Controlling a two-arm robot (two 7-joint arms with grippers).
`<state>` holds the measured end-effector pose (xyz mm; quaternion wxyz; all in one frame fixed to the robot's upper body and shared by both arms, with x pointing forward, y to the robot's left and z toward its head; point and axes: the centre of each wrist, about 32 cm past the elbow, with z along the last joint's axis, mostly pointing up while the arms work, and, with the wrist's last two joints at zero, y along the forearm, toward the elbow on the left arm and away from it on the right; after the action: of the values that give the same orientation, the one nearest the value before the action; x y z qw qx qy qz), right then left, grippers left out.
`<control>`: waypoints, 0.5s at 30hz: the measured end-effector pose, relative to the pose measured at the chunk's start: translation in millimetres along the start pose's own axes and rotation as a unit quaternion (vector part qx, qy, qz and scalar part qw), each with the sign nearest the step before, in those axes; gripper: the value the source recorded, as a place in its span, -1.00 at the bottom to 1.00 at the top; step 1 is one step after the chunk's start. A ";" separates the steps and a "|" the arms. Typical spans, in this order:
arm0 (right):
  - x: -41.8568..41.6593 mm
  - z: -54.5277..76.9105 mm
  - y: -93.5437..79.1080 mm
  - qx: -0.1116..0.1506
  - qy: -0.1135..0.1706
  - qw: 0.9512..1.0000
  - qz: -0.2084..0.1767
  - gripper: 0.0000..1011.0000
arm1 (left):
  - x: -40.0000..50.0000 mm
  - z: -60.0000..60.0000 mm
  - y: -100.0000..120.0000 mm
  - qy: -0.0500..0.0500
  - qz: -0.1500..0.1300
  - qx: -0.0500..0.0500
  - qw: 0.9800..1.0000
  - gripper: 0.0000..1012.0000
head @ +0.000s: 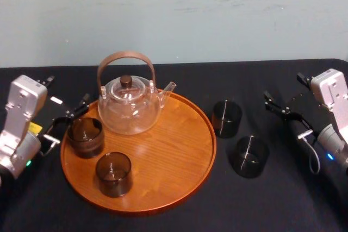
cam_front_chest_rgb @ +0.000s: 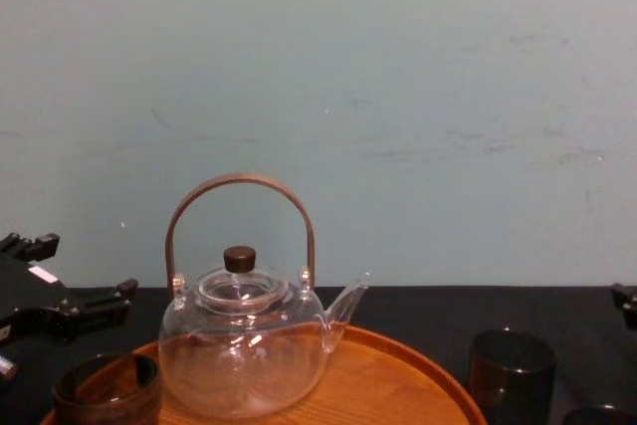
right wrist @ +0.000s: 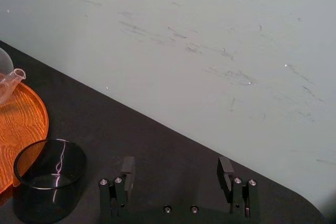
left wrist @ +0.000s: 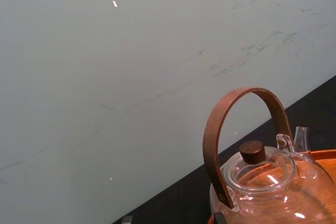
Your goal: Pick up the glass from the table and place it on the tray.
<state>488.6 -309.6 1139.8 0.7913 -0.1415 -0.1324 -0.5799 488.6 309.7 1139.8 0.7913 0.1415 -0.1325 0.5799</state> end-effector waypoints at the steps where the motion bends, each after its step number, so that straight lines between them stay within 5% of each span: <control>1: 0.0 0.0 0.0 0.000 0.000 1.000 0.000 0.98 | 0.0 0.0 0.0 0.000 0.000 0.000 1.000 0.98; 15: 0.0 0.0 0.0 0.000 0.000 1.000 0.000 0.98 | 0.0 0.0 0.0 0.000 0.000 0.000 1.000 0.98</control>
<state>488.6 -309.7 1139.8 0.7913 -0.1415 -0.1324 -0.5799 488.6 309.7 1139.7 0.7913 0.1415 -0.1324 0.5799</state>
